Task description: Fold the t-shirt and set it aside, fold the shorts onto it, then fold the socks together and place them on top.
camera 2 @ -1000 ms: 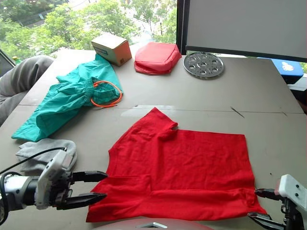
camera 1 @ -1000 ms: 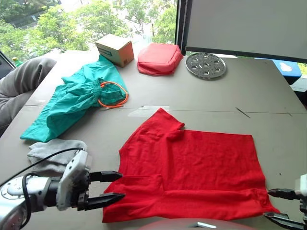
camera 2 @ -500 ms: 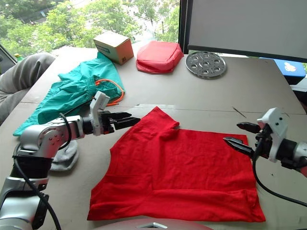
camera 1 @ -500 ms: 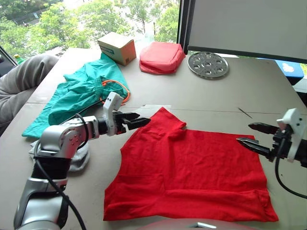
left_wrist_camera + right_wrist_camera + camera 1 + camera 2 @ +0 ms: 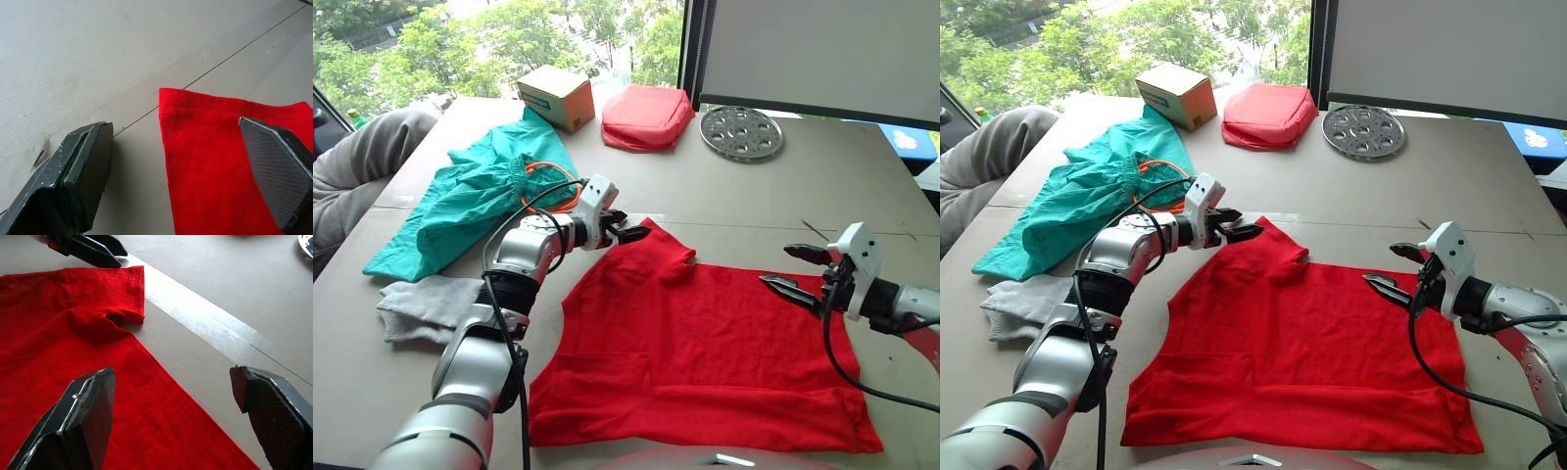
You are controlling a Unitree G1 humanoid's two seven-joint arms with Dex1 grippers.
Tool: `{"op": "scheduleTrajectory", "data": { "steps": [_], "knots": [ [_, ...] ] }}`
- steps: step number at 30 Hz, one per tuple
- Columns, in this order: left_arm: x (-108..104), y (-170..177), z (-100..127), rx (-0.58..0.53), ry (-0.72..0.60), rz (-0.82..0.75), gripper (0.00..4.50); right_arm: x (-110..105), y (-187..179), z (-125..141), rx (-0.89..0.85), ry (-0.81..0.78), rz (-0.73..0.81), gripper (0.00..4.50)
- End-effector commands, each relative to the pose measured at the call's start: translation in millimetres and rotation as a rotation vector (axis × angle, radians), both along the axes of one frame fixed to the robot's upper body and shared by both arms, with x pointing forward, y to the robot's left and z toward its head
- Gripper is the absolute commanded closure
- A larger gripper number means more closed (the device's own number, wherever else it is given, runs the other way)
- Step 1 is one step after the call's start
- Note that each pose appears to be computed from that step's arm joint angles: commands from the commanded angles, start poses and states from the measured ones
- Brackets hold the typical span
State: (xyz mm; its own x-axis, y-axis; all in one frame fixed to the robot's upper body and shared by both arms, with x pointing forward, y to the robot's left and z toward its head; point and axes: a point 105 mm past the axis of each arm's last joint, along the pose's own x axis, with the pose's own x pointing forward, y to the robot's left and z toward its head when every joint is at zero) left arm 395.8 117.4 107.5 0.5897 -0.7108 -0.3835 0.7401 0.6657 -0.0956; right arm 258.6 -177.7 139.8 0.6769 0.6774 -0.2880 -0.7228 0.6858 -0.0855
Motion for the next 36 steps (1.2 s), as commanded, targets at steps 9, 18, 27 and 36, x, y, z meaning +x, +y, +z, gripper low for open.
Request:
{"op": "scheduleTrajectory", "data": {
  "steps": [9,18,27,36],
  "knots": [
    [9.9,-19.8,4.8,-0.085,0.045,-0.070,1.83,-8.2,8.5,7.5,-0.003,-0.045,0.000,0.55],
    [3.6,-1.1,-2.0,-0.059,0.096,-0.106,1.83,-15.8,7.6,2.4,-0.007,-0.037,-0.024,0.55],
    [4.6,2.4,-3.6,-0.109,0.132,-0.086,1.83,-15.5,-4.4,-0.5,-0.007,-0.013,-0.072,0.55],
    [1.3,-1.0,1.4,-0.132,0.107,-0.118,4.44,-7.1,-43.2,-1.7,-0.045,0.070,-0.242,0.55]
  ]
}}
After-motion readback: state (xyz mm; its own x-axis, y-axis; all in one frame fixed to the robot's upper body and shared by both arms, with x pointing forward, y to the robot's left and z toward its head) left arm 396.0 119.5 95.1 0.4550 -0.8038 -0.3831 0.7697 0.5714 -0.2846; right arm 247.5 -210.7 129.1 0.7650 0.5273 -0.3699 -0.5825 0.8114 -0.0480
